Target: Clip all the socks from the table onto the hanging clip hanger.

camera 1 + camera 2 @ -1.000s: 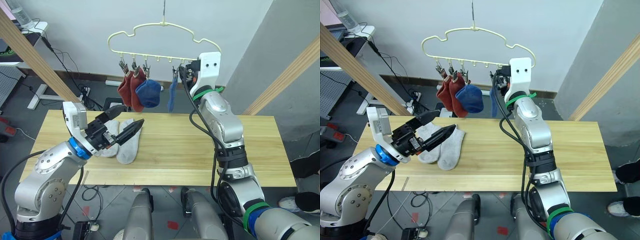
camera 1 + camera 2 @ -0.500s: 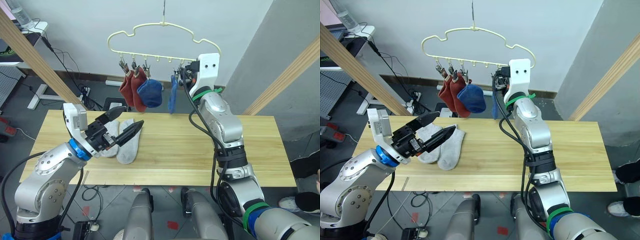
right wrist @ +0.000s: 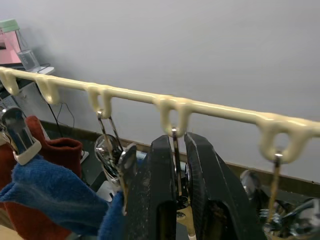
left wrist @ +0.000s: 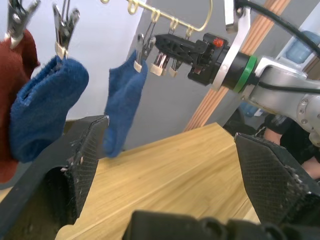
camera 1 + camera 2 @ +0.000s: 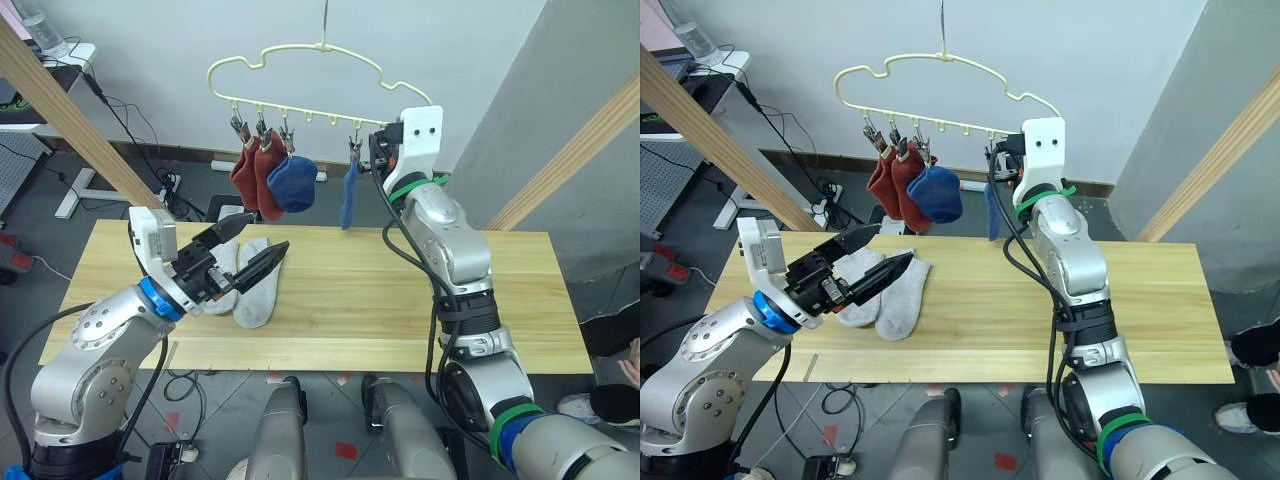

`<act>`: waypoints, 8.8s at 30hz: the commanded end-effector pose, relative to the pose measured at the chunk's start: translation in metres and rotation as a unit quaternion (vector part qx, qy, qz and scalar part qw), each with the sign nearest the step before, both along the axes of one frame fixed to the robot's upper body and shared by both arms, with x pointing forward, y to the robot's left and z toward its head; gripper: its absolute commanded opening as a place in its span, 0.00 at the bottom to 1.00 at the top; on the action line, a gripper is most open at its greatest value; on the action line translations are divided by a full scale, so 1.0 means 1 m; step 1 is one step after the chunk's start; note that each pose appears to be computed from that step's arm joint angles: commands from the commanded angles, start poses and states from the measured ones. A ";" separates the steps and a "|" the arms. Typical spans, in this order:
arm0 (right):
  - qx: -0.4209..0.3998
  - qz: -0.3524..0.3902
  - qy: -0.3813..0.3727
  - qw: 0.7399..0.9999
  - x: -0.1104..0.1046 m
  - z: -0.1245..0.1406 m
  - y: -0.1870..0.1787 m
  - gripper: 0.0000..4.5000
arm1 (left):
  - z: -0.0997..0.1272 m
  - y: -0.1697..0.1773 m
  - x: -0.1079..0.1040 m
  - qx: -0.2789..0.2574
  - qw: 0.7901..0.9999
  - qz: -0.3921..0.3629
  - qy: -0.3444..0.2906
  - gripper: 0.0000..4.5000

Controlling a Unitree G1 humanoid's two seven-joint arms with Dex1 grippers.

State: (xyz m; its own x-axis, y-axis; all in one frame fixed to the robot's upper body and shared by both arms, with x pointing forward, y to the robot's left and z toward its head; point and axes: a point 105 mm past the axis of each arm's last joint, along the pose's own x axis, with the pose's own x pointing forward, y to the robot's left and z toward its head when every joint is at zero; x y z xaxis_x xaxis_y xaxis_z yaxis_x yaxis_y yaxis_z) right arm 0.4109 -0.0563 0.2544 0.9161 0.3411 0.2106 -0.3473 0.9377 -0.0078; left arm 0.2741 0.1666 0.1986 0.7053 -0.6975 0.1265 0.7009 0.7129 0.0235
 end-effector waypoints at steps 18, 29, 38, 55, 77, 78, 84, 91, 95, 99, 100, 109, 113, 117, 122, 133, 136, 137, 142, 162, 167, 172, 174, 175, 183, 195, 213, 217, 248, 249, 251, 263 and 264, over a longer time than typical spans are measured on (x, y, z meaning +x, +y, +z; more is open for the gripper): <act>0.019 0.183 0.102 0.978 -0.036 0.014 -0.008 0.01 | -0.113 0.040 0.099 0.143 0.965 0.193 0.109 1.00; 0.018 0.171 0.099 0.980 -0.037 0.014 -0.008 0.01 | -0.140 0.027 0.105 0.214 0.955 0.158 0.132 1.00; 0.021 0.165 0.104 0.981 -0.038 0.014 -0.008 0.01 | -0.153 0.019 0.106 0.221 0.953 0.145 0.151 0.81; 0.028 0.163 0.134 0.977 -0.032 0.009 -0.018 0.01 | -0.127 -0.007 0.087 0.182 0.974 0.073 0.112 0.00; 0.187 0.258 0.314 0.894 -0.048 0.004 -0.015 0.01 | -0.004 -0.092 0.044 0.144 0.950 -0.068 -0.268 0.00; 0.189 0.255 0.316 0.894 -0.048 0.003 -0.015 0.01 | -0.004 -0.092 0.045 0.145 0.949 -0.069 -0.271 0.00; 0.202 0.255 0.319 0.890 -0.048 0.004 -0.014 0.01 | -0.002 -0.094 0.047 0.141 0.947 -0.069 -0.281 0.00; 0.203 0.261 0.323 0.887 -0.052 0.001 -0.008 0.01 | 0.004 -0.095 0.046 0.138 0.941 -0.065 -0.301 0.00; 0.197 0.266 0.327 0.885 -0.055 -0.001 -0.004 0.01 | 0.007 -0.094 0.048 0.138 0.940 -0.060 -0.307 0.00; 0.192 0.276 0.324 0.884 -0.058 0.000 -0.002 0.01 | 0.007 -0.096 0.047 0.137 0.939 -0.063 -0.309 0.00; 0.187 0.279 0.324 0.885 -0.059 0.000 -0.001 0.09 | 0.008 -0.097 0.046 0.136 0.939 -0.063 -0.310 0.00; 0.171 0.280 0.304 0.894 -0.064 0.005 -0.005 0.78 | 0.006 -0.105 0.047 0.135 0.941 -0.070 -0.301 0.00; 0.144 0.257 0.263 0.919 -0.073 0.012 -0.026 1.00 | 0.004 -0.108 0.051 0.125 0.952 -0.074 -0.271 0.16; 0.074 0.225 0.226 0.945 -0.091 0.007 -0.047 1.00 | -0.004 -0.110 0.058 0.091 0.973 -0.084 -0.197 0.40; 0.050 0.174 0.188 0.965 -0.096 0.005 -0.059 1.00 | -0.013 -0.102 0.064 0.069 0.986 -0.082 -0.125 0.70; -0.066 0.007 0.078 0.995 -0.089 -0.022 -0.073 1.00 | 0.011 -0.040 0.028 -0.002 0.993 -0.114 -0.023 1.00; -0.065 -0.006 0.050 0.997 -0.085 -0.020 -0.075 1.00 | 0.014 -0.026 0.016 -0.008 0.994 -0.111 -0.004 1.00; -0.065 -0.010 0.043 0.997 -0.084 -0.019 -0.075 1.00 | 0.014 -0.021 0.011 -0.008 0.994 -0.108 0.001 1.00; -0.057 -0.029 0.002 0.998 -0.075 -0.011 -0.074 1.00 | 0.014 -0.007 -0.001 0.003 0.997 -0.076 0.008 1.00; -0.043 -0.102 -0.066 0.992 -0.046 0.005 -0.051 0.55 | 0.037 -0.042 -0.021 -0.022 0.993 -0.114 -0.027 1.00; -0.035 -0.129 -0.082 0.988 -0.043 0.012 -0.054 0.55 | 0.034 -0.041 -0.021 -0.015 0.993 -0.114 -0.028 1.00; -0.027 -0.114 -0.087 0.989 -0.042 0.014 -0.044 0.55 | 0.030 -0.040 -0.019 -0.013 0.993 -0.111 -0.025 1.00; -0.025 -0.113 -0.088 0.989 -0.042 0.015 -0.042 0.55 | 0.029 -0.040 -0.019 -0.013 0.993 -0.111 -0.026 1.00; -0.024 -0.112 -0.088 0.989 -0.042 0.015 -0.042 0.55 | 0.029 -0.040 -0.019 -0.013 0.993 -0.111 -0.027 1.00; -0.021 -0.103 -0.089 0.990 -0.038 0.015 -0.038 0.55 | 0.023 -0.037 -0.019 -0.005 0.994 -0.105 -0.023 1.00; -0.011 -0.110 -0.086 0.990 -0.028 0.017 -0.035 0.55 | 0.023 -0.038 -0.019 -0.004 0.994 -0.108 -0.023 1.00; -0.007 -0.106 -0.094 0.990 -0.027 0.022 -0.030 0.04 | 0.021 -0.041 -0.019 0.000 0.994 -0.109 -0.025 1.00; -0.014 -0.109 -0.088 0.990 -0.029 0.017 -0.035 0.04 | 0.021 -0.041 -0.019 0.001 0.994 -0.109 -0.025 1.00; 0.006 -0.104 -0.085 0.991 -0.022 0.023 -0.022 0.48 | 0.020 -0.047 -0.019 0.000 0.993 -0.114 -0.026 1.00; 0.007 -0.104 -0.084 0.991 -0.021 0.024 -0.021 0.48 | 0.020 -0.047 -0.019 0.000 0.993 -0.114 -0.026 1.00; 0.011 -0.107 -0.084 0.991 -0.020 0.024 -0.021 0.48 | 0.021 -0.047 -0.019 0.000 0.993 -0.114 -0.027 1.00; 0.030 -0.084 -0.081 0.993 -0.018 0.027 -0.010 0.48 | 0.021 -0.049 -0.020 -0.001 0.993 -0.111 -0.028 1.00; 0.032 -0.082 -0.080 0.993 -0.018 0.027 -0.010 0.48 | 0.021 -0.049 -0.020 -0.001 0.993 -0.111 -0.028 1.00</act>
State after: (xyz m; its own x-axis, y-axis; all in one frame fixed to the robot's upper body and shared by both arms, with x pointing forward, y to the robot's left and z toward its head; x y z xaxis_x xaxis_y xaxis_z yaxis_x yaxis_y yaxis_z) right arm 0.3986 -0.0688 0.2650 0.9355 0.1637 0.3132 -0.1695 0.9855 -0.0087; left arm 0.2608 0.1240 0.2115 0.5518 -0.8230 0.1349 0.8285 0.5595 0.0244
